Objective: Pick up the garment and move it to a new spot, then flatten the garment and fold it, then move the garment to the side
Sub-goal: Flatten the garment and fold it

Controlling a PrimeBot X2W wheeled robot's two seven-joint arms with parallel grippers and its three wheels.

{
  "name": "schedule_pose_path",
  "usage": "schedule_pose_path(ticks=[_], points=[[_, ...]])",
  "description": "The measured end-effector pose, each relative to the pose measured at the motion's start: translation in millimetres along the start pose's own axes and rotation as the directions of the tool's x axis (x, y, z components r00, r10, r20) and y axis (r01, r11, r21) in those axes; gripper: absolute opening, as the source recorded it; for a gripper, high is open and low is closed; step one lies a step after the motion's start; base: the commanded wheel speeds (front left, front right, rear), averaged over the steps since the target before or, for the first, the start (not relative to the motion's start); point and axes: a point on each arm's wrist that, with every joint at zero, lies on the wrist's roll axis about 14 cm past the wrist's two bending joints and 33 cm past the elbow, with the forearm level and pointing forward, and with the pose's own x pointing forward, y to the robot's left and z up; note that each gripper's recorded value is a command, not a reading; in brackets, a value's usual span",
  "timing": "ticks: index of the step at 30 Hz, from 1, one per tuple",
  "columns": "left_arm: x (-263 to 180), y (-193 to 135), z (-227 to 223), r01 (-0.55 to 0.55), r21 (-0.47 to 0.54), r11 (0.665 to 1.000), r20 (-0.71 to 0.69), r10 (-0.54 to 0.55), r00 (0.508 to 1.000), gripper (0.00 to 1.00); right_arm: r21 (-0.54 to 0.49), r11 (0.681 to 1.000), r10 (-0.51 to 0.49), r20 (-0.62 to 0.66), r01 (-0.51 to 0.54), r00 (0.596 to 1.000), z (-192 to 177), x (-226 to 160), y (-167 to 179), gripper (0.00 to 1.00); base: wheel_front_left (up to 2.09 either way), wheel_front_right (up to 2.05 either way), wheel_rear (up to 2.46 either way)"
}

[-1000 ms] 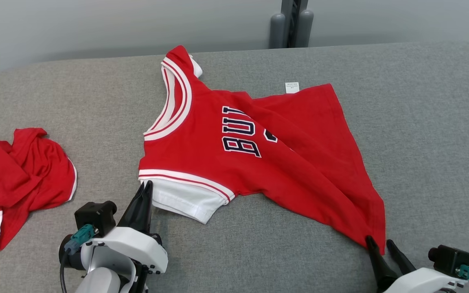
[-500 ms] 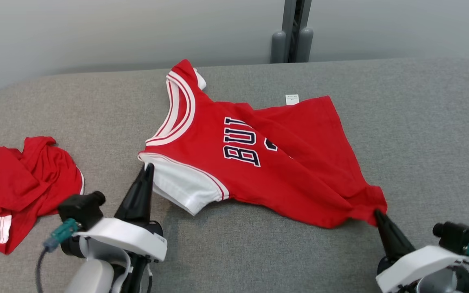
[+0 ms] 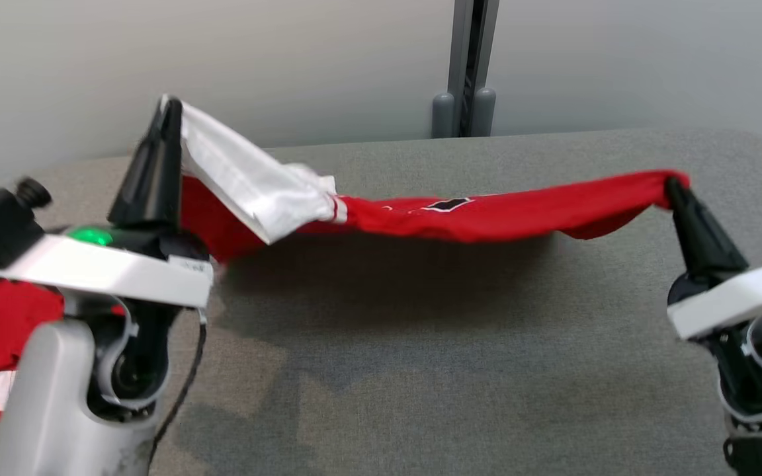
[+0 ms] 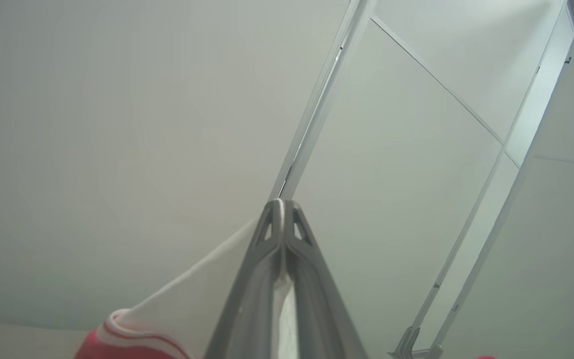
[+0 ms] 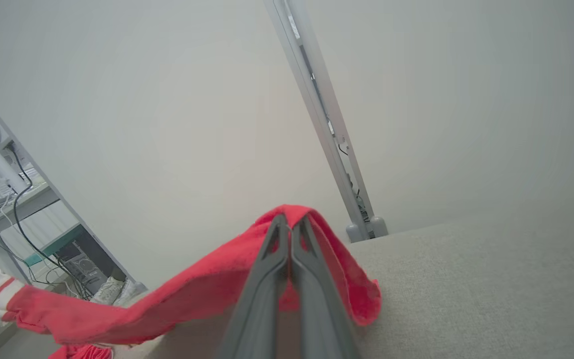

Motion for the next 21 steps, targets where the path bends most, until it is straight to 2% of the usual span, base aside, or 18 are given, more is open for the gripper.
schedule_pose_path(ticks=[3,6,9,14,21], points=[[11.3,-16.5,28.3,0.046,-0.030,0.998,0.055,-0.045,0.997,0.00,-0.008,0.999,0.039,0.074,-0.038,0.997,32.3,8.7,13.5,0.00,0.00,0.00,0.00],[20.7,-27.7,53.8,0.076,-0.115,0.990,0.117,-0.063,0.991,0.00,-0.051,0.996,0.083,0.125,-0.077,0.989,60.8,14.6,28.9,0.00,0.00,0.00,0.00],[27.6,-30.0,72.1,0.085,-0.107,0.991,0.151,-0.068,0.986,0.00,-0.081,0.993,0.102,0.153,-0.090,0.983,81.2,17.7,37.1,0.00,0.00,0.00,0.00],[45.1,-44.8,92.1,0.116,-0.182,0.976,0.181,-0.082,0.980,0.00,-0.150,0.984,0.124,0.185,-0.096,0.975,112.3,26.1,49.7,0.00,0.00,0.00,0.00],[100.0,-41.0,104.9,0.085,-0.195,0.977,0.154,-0.055,0.986,0.00,-0.207,0.974,0.128,0.187,-0.088,0.974,142.5,67.9,53.7,0.00,0.00,0.00,0.00]])
